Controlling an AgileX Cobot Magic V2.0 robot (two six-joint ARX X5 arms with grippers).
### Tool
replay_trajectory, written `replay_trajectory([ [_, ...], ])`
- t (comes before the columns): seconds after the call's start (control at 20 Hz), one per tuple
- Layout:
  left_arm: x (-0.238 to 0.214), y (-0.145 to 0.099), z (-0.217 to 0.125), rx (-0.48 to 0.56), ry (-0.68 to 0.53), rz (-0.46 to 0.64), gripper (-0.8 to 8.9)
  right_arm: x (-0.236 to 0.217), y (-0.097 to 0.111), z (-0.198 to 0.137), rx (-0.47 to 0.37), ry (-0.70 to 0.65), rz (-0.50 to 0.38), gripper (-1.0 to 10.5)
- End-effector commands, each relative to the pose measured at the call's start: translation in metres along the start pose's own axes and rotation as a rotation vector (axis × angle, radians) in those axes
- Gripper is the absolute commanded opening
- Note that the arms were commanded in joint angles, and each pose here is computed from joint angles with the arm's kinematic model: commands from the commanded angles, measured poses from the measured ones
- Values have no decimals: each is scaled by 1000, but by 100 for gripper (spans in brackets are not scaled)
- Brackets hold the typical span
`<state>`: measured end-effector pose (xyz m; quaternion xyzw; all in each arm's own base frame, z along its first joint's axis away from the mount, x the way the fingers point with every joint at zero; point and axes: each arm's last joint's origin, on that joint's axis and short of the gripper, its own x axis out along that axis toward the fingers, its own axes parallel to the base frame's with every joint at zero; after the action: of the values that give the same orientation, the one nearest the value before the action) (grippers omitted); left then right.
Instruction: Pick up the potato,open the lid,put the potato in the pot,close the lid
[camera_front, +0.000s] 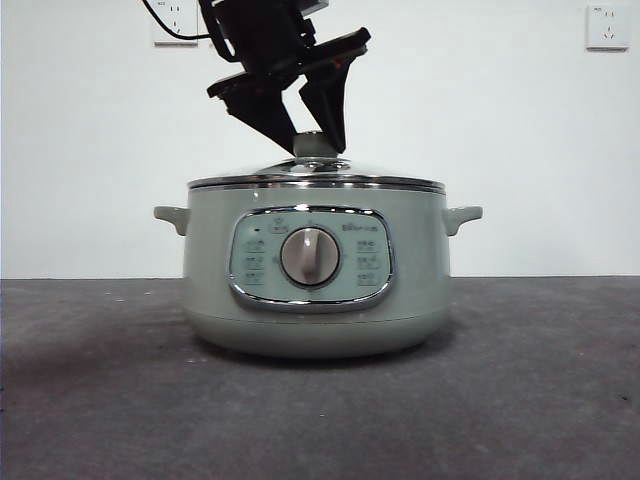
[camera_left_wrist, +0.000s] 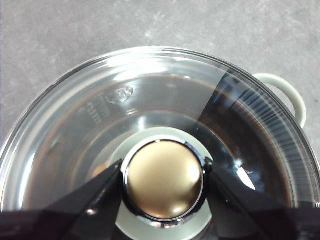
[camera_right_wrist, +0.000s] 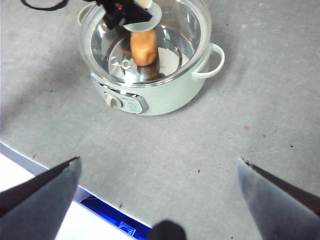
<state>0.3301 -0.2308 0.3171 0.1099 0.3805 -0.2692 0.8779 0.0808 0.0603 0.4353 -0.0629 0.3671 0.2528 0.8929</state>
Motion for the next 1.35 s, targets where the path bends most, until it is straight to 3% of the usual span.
replay_trajectory([
  [0.05,-32,9,1,13,-34,28,628,1,0,-3,9,29,0,634],
  [0.35,-163,10,-8,6,-229,33,627,2,0,-2,9,34,-2,634],
  [0.6,-251,9,-56,7,-209,34,627,8,1,1,7,52,-4,634],
  [0.85,-283,8,-94,9,-82,35,626,18,2,6,-2,87,-9,634],
  [1.15,-288,5,-97,8,-98,-71,616,20,2,7,-2,93,-10,629],
  [1.2,-288,5,-97,9,-98,-71,528,20,2,7,-2,93,-10,620],
  [1.25,-289,5,-97,12,-99,-71,331,20,2,7,-3,93,-10,500],
  [1.3,-289,5,-97,17,-100,-71,-26,20,2,7,-19,93,-9,24],
  [1.35,-290,5,-98,21,-104,-69,-7,20,2,7,-47,92,-10,31],
])
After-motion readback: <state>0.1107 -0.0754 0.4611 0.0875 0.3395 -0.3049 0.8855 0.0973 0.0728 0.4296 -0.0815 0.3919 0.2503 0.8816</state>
